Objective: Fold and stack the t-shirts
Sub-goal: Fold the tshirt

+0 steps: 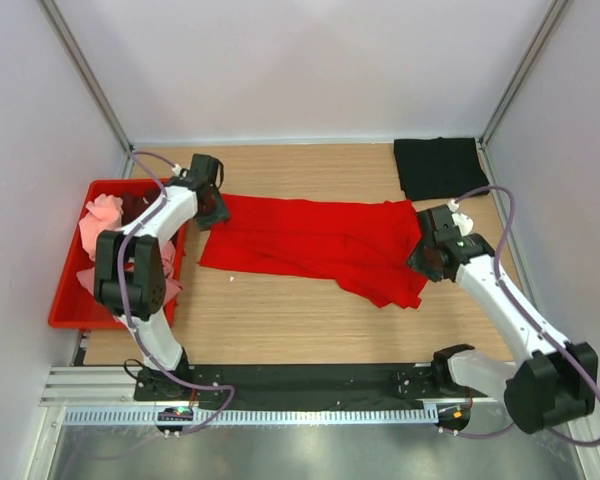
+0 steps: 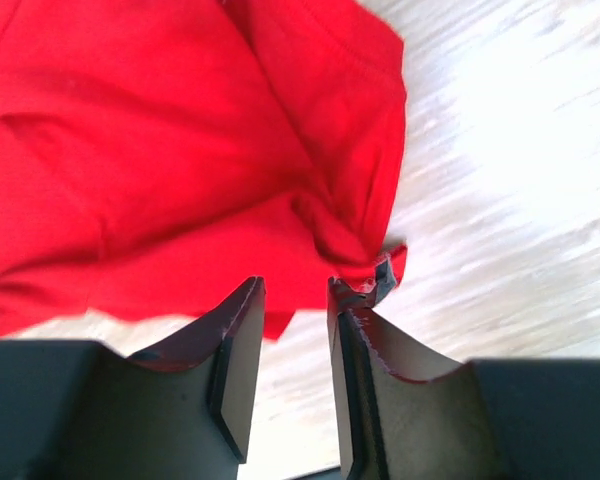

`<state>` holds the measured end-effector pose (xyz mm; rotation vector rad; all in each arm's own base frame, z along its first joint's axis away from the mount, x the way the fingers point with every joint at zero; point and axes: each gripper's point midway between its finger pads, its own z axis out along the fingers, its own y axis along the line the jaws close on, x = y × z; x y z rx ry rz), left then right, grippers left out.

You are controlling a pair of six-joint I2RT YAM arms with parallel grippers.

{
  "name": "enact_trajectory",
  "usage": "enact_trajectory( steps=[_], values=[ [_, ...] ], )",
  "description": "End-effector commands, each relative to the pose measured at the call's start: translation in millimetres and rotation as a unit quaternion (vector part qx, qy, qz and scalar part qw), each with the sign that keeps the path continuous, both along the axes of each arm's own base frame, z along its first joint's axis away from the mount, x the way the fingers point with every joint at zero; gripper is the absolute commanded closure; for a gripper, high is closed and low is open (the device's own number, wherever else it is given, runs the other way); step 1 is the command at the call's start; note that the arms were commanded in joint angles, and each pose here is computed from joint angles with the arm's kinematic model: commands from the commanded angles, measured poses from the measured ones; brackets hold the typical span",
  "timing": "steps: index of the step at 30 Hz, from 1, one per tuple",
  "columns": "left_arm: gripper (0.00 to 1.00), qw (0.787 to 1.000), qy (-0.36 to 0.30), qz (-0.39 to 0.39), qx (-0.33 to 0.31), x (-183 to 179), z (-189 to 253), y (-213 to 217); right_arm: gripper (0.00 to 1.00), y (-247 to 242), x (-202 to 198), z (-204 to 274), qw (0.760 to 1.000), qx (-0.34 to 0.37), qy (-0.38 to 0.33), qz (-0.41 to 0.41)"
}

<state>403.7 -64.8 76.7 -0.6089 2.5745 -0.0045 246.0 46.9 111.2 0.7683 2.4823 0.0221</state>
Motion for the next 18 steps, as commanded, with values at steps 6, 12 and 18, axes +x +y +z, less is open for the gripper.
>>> enact_trajectory(
  steps=[6,12,18],
  values=[
    [0.56,0.995,-0.064,-0.038,-0.059,2.2,52.2,-24.6,0.58,56.6,-45.8,-17.2,0.991,0.072,-0.026,0.107],
    [0.55,0.994,-0.067,-0.043,-0.073,0.1,51.4,-29.4,0.53,78.5,-38.8,-31.9,0.977,0.027,-0.039,0.206],
    [0.55,0.995,-0.063,-0.042,-0.069,0.9,48.4,-28.3,0.52,95.5,-36.6,-59.2,0.967,-0.015,-0.004,0.253]
  ],
)
